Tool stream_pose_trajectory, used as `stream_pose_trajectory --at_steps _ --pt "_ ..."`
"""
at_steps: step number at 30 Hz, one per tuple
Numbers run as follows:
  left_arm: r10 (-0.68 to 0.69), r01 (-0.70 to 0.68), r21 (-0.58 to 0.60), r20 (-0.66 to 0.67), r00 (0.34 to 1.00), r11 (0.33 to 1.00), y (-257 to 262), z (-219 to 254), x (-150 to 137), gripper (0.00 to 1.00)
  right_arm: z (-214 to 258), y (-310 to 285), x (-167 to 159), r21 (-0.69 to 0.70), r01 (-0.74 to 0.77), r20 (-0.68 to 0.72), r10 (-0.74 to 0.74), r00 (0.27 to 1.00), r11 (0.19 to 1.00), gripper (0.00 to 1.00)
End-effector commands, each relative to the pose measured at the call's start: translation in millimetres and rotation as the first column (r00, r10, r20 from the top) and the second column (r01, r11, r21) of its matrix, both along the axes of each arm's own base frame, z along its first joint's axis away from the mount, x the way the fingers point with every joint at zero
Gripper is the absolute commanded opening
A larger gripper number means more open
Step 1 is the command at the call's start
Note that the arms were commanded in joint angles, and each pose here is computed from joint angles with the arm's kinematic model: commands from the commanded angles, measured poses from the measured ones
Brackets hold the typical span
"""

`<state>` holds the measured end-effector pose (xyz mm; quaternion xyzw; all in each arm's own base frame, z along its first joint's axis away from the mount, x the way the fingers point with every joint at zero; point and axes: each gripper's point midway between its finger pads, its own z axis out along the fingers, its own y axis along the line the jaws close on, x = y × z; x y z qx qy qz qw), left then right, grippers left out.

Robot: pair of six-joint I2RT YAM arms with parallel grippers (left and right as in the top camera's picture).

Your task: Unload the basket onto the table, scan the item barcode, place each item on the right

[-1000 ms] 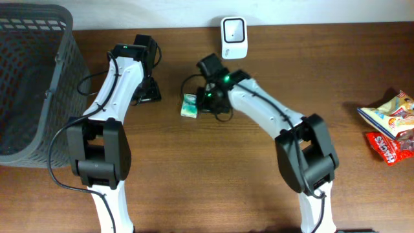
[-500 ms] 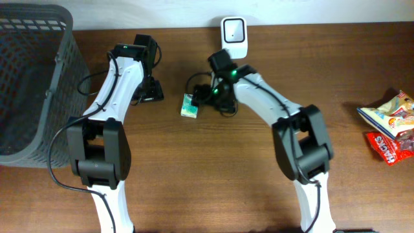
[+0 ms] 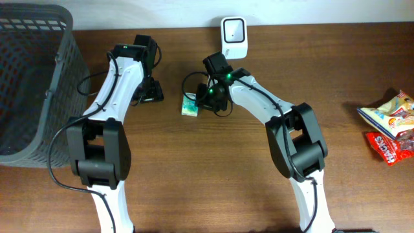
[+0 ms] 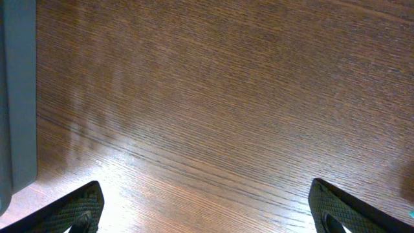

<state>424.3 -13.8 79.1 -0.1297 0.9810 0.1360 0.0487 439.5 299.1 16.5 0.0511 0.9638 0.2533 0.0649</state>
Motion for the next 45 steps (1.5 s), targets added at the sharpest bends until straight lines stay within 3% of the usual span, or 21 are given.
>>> stream_pose_trajectory --at_steps 1,7,17,23,25,30,45 --pt "0.007 -0.007 0.012 0.016 1.000 1.000 5.9 8.0 -0.8 0.99 -13.9 11.7 -8.2 -0.010 -0.001 -0.028 0.001 1.000 1.000 0.30" --pt "0.007 -0.007 0.012 0.017 1.000 1.000 5.9 8.0 -0.7 0.99 -20.5 14.9 -9.3 0.000 -0.009 -0.036 0.009 0.999 1.000 0.30" --pt "0.008 -0.008 0.037 0.023 1.000 0.999 10.1 9.4 0.4 0.99 9.4 1.9 5.3 0.211 0.013 -0.123 0.014 0.992 0.977 0.27" --pt "0.008 -0.009 0.037 0.032 0.999 0.999 10.0 9.5 2.5 0.99 29.5 -18.0 13.8 0.194 -0.010 -0.115 0.033 0.993 0.981 0.29" --pt "0.008 -0.009 0.035 0.038 0.999 0.999 9.7 9.6 4.0 0.99 28.3 -13.9 11.1 0.193 -0.023 -0.113 0.046 0.993 0.981 0.34" --pt "0.008 -0.009 0.035 0.043 0.999 0.999 9.6 9.6 5.0 0.99 21.7 6.6 -3.0 0.160 -0.090 -0.094 0.106 0.990 0.983 0.34" --pt "0.008 -0.009 0.036 0.034 0.999 0.999 9.9 9.5 3.1 0.99 4.6 17.3 -5.9 0.003 -0.070 -0.036 0.070 0.997 0.998 0.34"
